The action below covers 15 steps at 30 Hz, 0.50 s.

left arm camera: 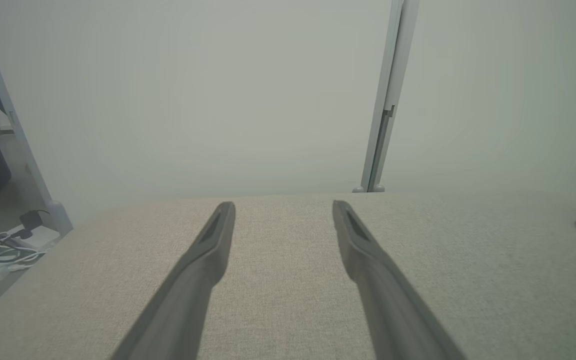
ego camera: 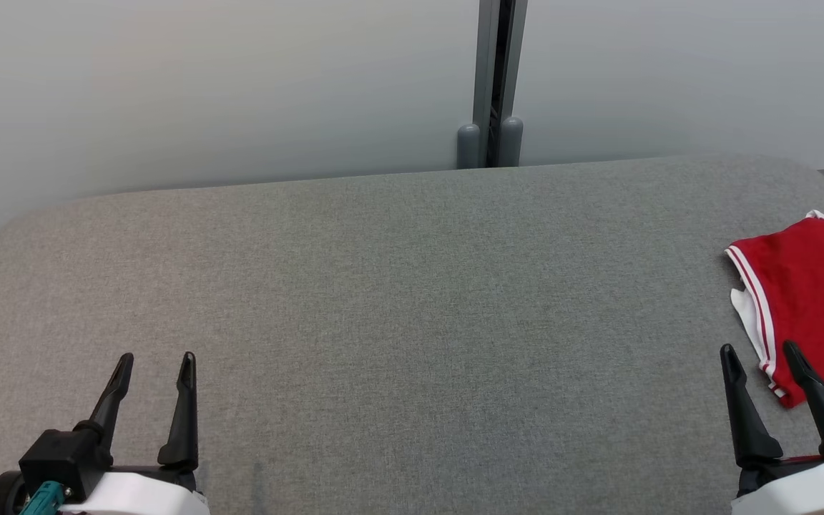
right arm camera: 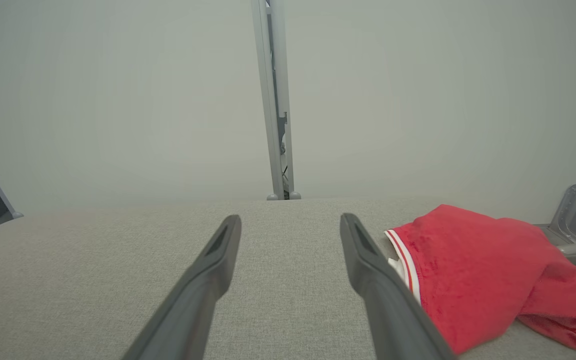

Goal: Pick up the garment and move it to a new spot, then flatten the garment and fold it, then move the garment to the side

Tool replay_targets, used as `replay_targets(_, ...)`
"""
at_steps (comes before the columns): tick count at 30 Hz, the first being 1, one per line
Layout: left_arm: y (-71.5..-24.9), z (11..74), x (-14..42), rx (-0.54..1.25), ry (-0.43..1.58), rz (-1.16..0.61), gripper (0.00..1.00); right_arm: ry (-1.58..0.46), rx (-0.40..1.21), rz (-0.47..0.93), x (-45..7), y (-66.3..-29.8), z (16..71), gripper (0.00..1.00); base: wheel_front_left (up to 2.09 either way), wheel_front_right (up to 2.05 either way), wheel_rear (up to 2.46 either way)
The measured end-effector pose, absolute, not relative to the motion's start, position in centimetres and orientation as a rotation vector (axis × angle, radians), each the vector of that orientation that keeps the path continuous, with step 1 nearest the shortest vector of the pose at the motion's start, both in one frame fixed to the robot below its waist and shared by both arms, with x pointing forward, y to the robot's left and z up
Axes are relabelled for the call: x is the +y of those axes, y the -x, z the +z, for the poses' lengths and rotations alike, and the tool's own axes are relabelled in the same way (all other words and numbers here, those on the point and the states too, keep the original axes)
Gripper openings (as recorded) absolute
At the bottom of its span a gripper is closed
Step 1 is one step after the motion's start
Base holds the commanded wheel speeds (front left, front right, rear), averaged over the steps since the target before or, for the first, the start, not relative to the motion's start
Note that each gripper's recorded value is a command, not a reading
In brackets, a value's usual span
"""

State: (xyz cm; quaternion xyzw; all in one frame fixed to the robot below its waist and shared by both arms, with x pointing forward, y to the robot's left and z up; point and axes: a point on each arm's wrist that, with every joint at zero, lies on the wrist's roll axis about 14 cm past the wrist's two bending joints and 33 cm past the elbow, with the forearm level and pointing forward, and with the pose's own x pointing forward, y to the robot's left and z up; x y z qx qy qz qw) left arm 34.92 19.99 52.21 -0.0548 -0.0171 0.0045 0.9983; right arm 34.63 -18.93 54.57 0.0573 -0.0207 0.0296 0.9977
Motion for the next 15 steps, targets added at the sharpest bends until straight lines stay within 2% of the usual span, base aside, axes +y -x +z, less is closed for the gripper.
replay_targets(15,-35.02,52.21,20.15,-0.039,0.112,0.017,1.0,-0.121,-0.04,0.06,-18.82,-34.65,54.5,1.0,0.0,0.0,0.0)
